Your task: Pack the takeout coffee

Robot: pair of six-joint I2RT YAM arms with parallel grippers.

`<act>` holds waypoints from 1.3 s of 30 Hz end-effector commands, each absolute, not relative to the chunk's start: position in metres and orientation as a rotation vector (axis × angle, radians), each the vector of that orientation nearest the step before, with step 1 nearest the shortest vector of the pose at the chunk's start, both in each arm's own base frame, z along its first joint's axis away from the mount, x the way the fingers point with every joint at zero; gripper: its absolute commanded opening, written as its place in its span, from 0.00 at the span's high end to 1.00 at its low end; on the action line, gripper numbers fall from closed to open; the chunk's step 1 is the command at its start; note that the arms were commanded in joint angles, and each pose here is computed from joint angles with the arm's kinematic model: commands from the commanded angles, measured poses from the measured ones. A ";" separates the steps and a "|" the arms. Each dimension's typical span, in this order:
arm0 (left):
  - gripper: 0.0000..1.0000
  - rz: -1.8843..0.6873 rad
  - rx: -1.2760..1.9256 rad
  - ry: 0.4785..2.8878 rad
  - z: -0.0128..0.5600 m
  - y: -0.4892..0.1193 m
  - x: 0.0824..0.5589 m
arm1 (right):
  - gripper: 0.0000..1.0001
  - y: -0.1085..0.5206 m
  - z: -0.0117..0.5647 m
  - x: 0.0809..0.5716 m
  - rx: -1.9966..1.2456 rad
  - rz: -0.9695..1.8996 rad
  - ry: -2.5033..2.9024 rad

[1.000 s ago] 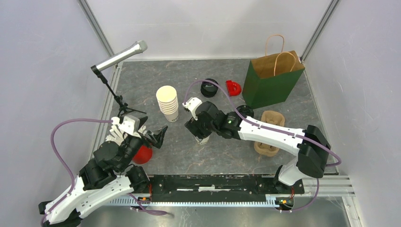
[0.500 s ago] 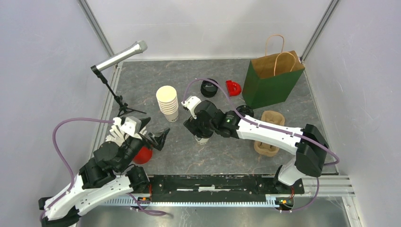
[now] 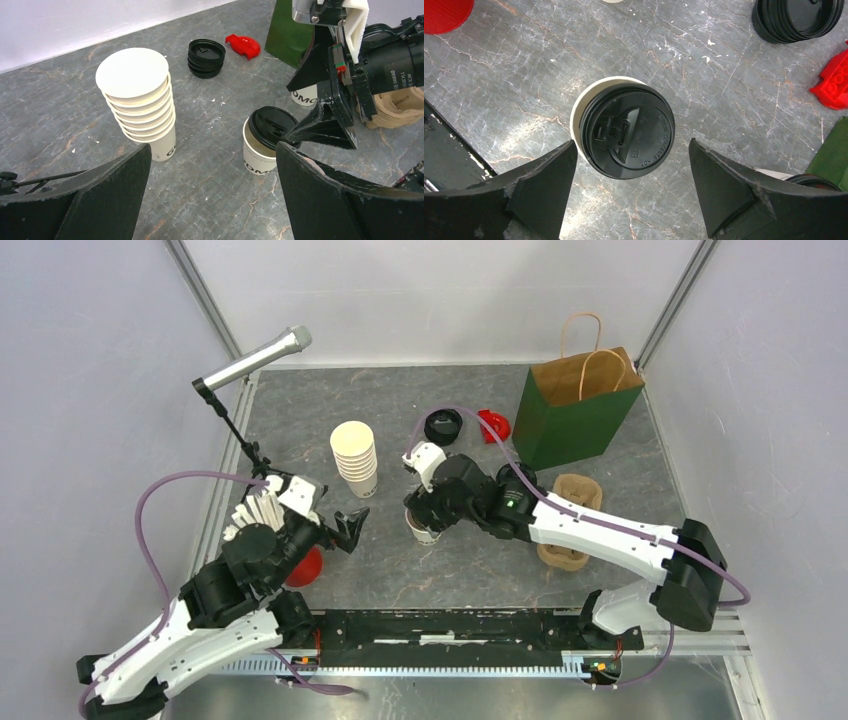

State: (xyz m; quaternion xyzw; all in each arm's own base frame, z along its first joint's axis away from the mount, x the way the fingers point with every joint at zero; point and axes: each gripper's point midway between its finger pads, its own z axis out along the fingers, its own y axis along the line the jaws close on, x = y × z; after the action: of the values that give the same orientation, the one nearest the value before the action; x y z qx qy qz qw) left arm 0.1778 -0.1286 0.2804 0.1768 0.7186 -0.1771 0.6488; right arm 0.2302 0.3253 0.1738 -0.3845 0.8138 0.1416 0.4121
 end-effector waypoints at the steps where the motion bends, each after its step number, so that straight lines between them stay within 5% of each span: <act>1: 0.00 -0.455 0.399 1.605 0.309 -0.136 0.176 | 0.14 0.318 0.186 0.237 -0.894 0.388 2.005; 12: 0.11 -0.428 0.481 1.936 0.282 -0.196 0.198 | 0.42 0.271 0.186 0.246 -0.671 0.446 1.959; 39: 0.08 -0.496 0.367 2.291 0.166 -0.242 0.246 | 0.45 0.252 0.170 0.216 -0.603 0.662 1.838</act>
State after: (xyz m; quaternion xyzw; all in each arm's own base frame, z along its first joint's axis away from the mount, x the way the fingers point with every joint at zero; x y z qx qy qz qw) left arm 0.2371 -0.2331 0.1651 0.1773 0.8987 -0.1573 0.3690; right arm 0.2126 0.2472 0.1542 -0.2589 0.7867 0.2572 0.4980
